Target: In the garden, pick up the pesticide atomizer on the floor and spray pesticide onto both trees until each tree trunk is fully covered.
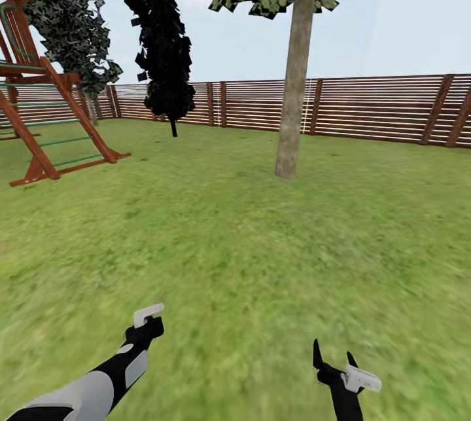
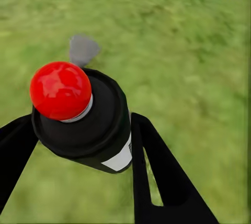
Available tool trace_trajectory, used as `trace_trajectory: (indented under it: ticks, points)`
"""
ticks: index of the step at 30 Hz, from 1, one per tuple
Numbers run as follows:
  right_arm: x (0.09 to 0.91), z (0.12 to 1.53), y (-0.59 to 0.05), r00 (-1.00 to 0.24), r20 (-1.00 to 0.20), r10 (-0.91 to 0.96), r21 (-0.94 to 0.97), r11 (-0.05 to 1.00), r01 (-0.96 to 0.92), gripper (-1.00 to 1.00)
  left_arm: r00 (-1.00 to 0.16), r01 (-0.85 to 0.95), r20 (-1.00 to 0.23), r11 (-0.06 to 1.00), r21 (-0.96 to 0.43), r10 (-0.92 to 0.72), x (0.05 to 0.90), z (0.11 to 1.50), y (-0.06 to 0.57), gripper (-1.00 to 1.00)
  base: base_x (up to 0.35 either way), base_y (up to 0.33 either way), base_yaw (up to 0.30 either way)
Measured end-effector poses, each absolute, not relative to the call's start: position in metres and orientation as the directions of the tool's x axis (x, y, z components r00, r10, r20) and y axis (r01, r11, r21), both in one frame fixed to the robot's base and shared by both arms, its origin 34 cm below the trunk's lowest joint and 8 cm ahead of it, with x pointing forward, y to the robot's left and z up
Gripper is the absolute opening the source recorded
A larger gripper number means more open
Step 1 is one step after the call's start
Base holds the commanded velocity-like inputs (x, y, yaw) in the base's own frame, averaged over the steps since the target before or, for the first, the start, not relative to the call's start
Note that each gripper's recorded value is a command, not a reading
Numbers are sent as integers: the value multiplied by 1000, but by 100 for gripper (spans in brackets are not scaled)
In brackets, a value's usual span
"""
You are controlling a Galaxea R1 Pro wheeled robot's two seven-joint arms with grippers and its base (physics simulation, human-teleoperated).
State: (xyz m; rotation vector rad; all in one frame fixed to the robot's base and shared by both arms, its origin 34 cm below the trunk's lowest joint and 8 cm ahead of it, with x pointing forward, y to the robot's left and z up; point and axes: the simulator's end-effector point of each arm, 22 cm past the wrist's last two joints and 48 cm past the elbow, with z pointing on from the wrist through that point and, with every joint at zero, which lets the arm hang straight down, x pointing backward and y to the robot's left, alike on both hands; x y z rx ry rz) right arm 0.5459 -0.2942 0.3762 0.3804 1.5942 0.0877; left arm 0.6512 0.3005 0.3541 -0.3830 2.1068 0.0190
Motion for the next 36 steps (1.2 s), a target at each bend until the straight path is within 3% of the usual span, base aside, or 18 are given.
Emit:
trace_trajectory:
  ticks: [36]
  points:
    - [546, 376, -294, -13, -956, 294, 287, 939, 188, 100, -491, -279, -831, 951, -137, -263, 651, 354, 301, -100, 333, -127, 0]
